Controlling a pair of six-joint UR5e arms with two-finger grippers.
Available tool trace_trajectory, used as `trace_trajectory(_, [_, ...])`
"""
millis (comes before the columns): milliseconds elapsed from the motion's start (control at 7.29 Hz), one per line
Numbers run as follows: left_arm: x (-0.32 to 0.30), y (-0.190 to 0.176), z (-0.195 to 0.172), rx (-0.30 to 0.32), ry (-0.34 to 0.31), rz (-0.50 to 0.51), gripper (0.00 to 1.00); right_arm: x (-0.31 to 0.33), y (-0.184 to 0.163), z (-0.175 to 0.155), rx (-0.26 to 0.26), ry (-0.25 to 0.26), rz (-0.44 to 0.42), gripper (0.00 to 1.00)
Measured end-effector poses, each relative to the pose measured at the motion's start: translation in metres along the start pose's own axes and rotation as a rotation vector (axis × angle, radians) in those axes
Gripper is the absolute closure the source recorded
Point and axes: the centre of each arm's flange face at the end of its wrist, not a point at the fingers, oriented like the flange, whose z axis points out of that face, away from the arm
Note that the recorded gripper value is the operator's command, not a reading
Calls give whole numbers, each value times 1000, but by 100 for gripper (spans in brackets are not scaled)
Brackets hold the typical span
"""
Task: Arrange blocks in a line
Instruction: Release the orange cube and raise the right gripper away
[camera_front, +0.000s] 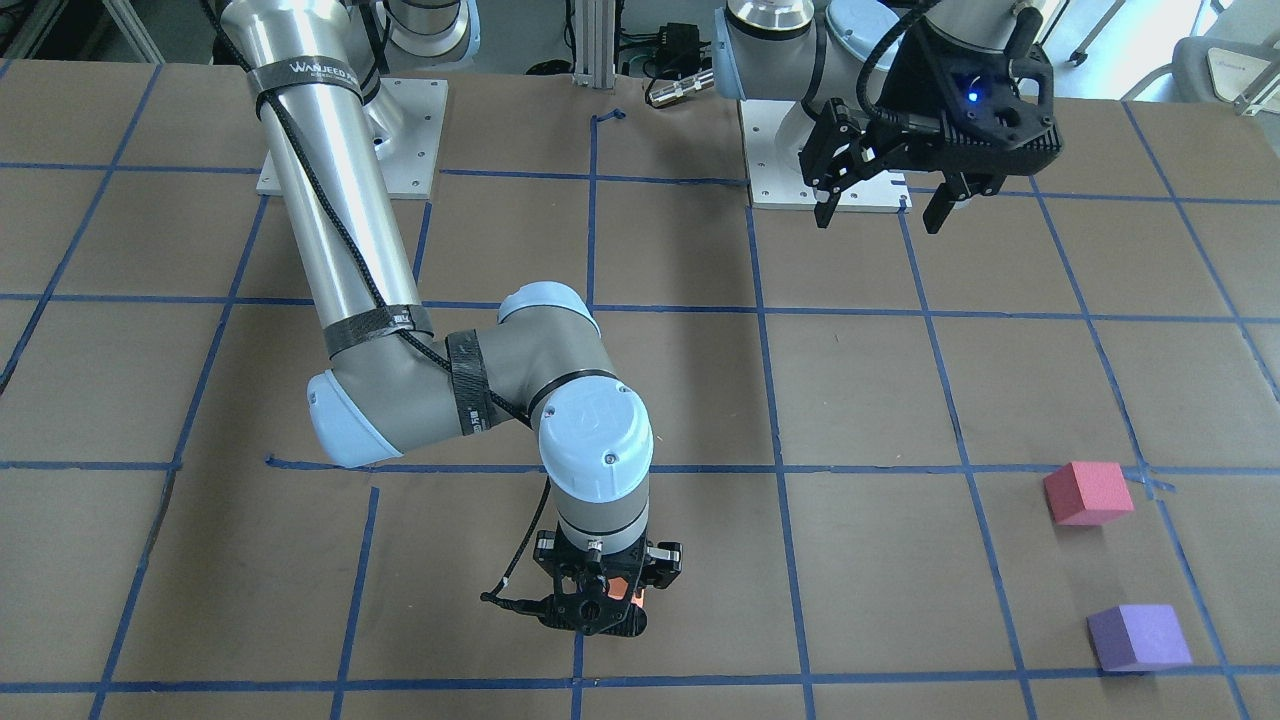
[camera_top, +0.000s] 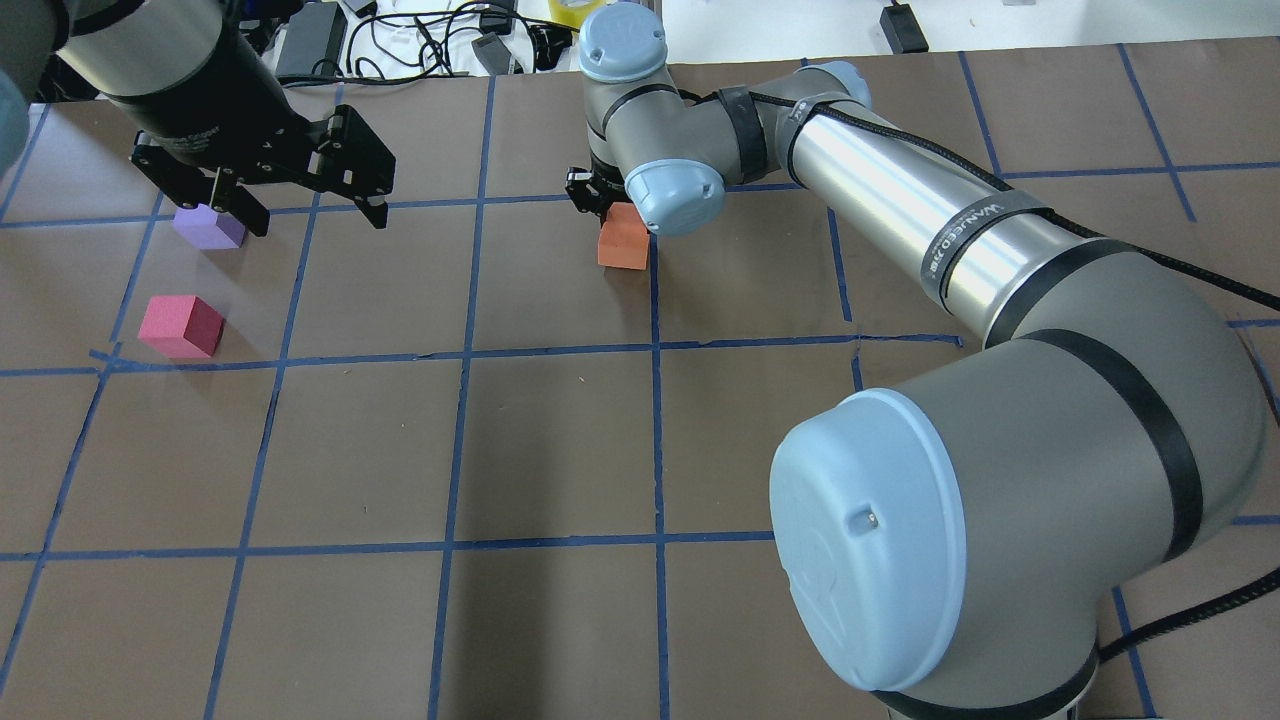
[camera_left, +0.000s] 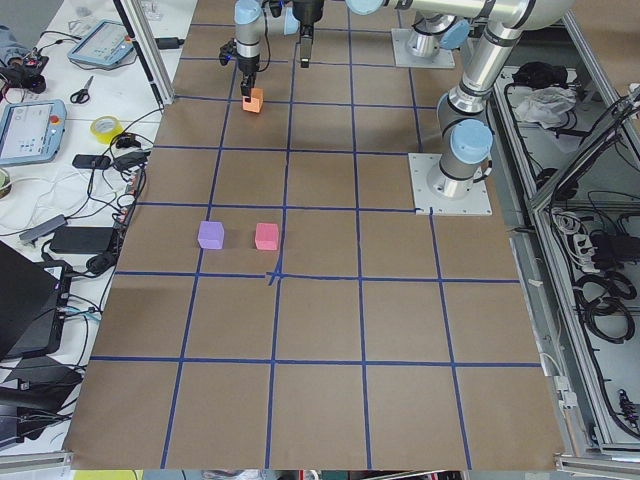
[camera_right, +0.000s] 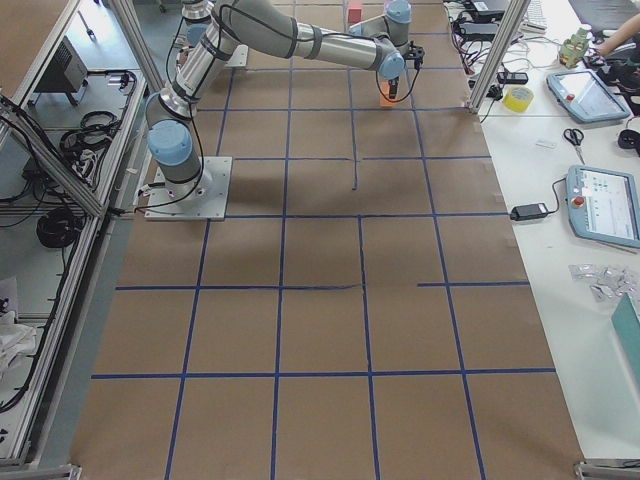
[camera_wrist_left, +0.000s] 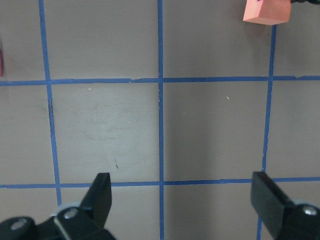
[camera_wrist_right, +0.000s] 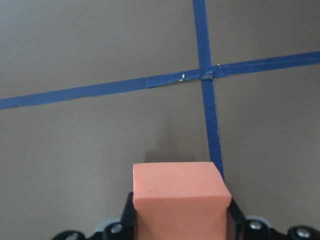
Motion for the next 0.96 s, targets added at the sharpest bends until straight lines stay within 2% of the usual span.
trace_trajectory(137, [0, 3, -2, -1, -1, 0, 0, 0, 0, 2, -2, 0, 0, 17])
trace_trajectory(274, [0, 3, -2, -6, 0, 0, 0, 0, 0, 3, -2, 0, 0, 0])
trace_trajectory(685, [-4, 0, 5, -18, -3, -8, 1, 0, -1, -3, 11, -2, 0, 0])
trace_trajectory(960, [-4, -7, 13, -23, -3, -9, 0, 4, -3, -26, 16, -2, 6, 0])
